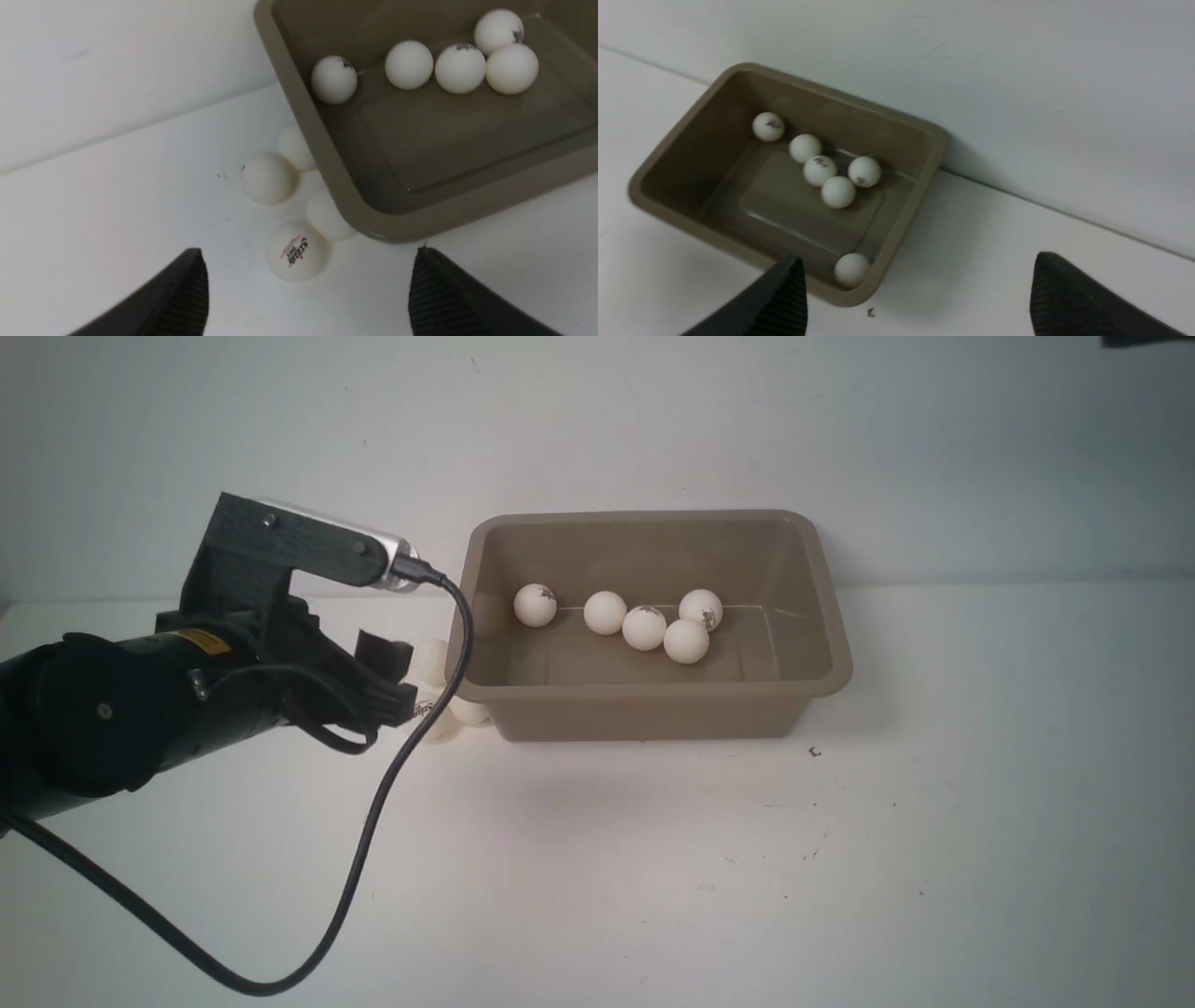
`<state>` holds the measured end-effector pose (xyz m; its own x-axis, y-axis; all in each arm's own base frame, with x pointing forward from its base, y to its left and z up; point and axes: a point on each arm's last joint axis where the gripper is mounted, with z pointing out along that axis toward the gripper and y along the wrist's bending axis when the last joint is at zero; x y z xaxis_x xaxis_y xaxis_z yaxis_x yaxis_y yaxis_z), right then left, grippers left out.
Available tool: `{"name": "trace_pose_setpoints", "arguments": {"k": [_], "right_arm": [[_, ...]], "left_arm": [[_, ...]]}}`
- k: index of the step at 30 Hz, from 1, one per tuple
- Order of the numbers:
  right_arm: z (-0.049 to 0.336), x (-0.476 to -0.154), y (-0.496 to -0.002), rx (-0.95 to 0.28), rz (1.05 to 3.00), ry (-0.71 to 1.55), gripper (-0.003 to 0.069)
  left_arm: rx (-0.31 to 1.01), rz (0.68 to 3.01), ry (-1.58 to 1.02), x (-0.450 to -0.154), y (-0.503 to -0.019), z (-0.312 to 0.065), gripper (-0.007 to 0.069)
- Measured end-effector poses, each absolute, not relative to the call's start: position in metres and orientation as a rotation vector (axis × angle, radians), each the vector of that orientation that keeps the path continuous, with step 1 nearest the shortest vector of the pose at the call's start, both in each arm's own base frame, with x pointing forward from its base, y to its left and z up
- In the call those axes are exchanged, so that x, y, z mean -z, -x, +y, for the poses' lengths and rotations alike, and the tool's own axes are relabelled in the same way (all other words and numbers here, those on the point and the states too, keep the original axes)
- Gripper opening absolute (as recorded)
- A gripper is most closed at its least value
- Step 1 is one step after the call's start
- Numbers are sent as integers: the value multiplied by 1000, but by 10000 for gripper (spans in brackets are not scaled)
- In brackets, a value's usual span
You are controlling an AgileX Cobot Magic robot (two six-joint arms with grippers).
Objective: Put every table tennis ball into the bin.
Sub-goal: Use the left arm to clamp the table tennis ball closest to it
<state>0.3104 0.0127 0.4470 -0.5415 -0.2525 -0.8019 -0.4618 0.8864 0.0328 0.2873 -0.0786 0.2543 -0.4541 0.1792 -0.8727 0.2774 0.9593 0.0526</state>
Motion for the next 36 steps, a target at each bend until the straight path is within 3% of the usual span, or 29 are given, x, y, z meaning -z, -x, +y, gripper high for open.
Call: {"name": "trace_pose_setpoints", "arguments": {"k": [9,19,36], "right_arm": [[50,-450,-291,-405,2189,644,582],[62,-462,-228,-359,2108,719,582],[47,-379,-178,-232,2048,607,582]], "left_arm": [[115,2048,-318,-255,-288,-78,520],[116,2050,-320,-255,-288,-78,520],[135,2093,-293,-245,-291,-79,520]]}}
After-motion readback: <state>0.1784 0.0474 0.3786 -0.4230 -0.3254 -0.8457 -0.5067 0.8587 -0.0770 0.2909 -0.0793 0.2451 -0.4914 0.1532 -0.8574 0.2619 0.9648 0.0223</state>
